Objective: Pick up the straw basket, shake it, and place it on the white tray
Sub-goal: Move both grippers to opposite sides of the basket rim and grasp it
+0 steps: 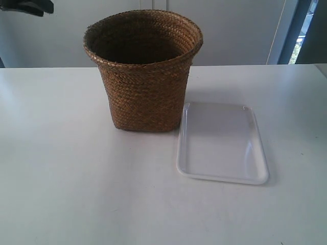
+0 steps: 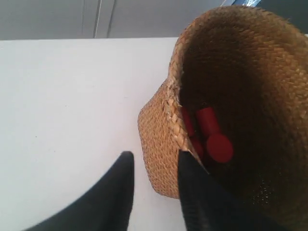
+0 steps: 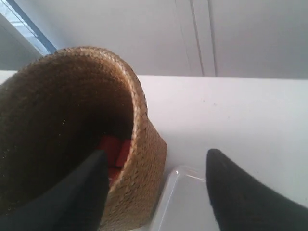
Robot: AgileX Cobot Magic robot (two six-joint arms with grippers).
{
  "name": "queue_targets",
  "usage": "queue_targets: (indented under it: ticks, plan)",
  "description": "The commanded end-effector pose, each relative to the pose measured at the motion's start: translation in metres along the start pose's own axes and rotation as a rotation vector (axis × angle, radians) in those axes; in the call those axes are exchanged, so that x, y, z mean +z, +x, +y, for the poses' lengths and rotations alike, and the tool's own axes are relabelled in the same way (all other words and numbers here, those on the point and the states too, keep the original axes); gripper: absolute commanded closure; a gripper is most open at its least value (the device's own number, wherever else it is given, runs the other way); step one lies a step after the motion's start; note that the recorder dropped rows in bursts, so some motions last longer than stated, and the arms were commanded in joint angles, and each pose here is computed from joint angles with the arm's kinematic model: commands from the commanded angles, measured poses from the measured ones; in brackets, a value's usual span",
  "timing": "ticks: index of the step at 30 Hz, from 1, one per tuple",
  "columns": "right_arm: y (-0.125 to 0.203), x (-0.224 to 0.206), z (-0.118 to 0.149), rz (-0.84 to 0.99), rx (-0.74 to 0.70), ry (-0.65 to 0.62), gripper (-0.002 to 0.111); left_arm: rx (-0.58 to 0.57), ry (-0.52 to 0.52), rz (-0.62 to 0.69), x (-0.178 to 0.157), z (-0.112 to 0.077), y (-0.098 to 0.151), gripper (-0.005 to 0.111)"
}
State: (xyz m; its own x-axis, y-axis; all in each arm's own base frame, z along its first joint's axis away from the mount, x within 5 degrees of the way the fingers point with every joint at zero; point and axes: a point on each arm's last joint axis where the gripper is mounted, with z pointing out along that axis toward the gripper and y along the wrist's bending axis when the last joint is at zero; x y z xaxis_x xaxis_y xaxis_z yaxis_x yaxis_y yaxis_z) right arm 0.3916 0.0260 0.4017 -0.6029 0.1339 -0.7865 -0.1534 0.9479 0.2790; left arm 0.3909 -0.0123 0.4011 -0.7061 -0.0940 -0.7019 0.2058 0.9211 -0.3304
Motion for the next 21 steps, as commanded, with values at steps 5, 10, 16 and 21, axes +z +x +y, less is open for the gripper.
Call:
queue_targets:
  ticks: [5, 10, 16, 21]
  plan:
    - [0.007, 0.03, -0.013, 0.036, -0.01, 0.009, 0.041, 0.028, 0.133, -0.032, 0.024, -0.005, -0.016, 0.053]
    - [0.012, 0.042, -0.008, 0.059, -0.002, -0.013, 0.038, 0.095, 0.124, -0.001, 0.052, -0.012, -0.012, 0.053]
    - [0.017, 0.063, 0.003, 0.037, -0.041, -0.024, 0.038, 0.11, 0.102, -0.011, 0.071, -0.015, -0.01, 0.053]
    - [0.017, 0.074, 0.001, 0.002, -0.035, -0.014, 0.037, 0.106, 0.08, 0.013, 0.081, -0.009, -0.006, 0.048]
